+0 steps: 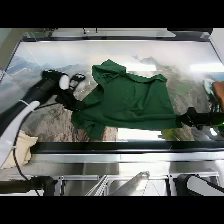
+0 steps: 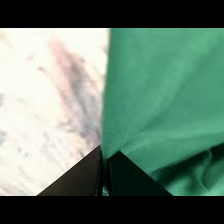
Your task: Fold the shirts.
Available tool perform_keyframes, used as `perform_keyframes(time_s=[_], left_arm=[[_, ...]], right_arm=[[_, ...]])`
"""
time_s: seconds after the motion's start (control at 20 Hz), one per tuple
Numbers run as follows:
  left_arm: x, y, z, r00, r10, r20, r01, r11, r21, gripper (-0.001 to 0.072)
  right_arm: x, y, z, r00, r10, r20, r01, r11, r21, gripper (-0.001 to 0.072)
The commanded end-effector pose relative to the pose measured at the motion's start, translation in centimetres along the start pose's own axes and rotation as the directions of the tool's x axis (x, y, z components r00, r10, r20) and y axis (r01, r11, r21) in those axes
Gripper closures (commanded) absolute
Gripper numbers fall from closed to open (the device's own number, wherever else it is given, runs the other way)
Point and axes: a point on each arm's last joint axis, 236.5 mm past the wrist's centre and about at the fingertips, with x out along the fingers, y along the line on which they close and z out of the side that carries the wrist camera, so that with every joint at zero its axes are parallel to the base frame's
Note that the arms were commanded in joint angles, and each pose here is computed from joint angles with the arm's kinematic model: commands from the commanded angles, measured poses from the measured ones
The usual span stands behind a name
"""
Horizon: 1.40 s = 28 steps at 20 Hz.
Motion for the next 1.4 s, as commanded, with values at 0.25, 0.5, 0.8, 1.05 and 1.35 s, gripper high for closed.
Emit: perform_keyframes(time_s=[0.25,0.5,0.8,1.05,1.35], left_arm=[[-0.3,-2.1,-1.3,0.806,-0.575,0.143,0.592,0.784,-0.187,0.0675],[0.9,-0.3,-3.0,0.801,-0.581,0.141,0.597,0.767,-0.234,0.0311],[0.9,0.7,-3.1,0.801,-0.577,0.160,0.599,0.765,-0.238,0.0311],[0.5,-2.3,-4.0,0.784,-0.616,0.079,0.621,0.773,-0.132,0.0311],[0.6,-4.1,-4.0,0.784,-0.618,0.048,0.620,0.779,-0.089,0.0311]], right_arm=[[-0.3,0.3,-1.1,0.999,0.023,-0.046,-0.023,1.000,0.008,0.0424],[-1.2,-1.6,-2.2,0.996,-0.014,-0.089,0.018,0.999,0.049,0.0350],[-1.0,-4.3,-3.3,0.987,-0.067,-0.148,0.070,0.997,0.017,0.0350],[1.6,-2.7,-3.2,0.979,0.106,-0.175,-0.106,0.994,0.011,0.0352],[0.8,-2.0,-2.0,0.978,0.131,-0.162,-0.135,0.991,-0.020,0.0352]])
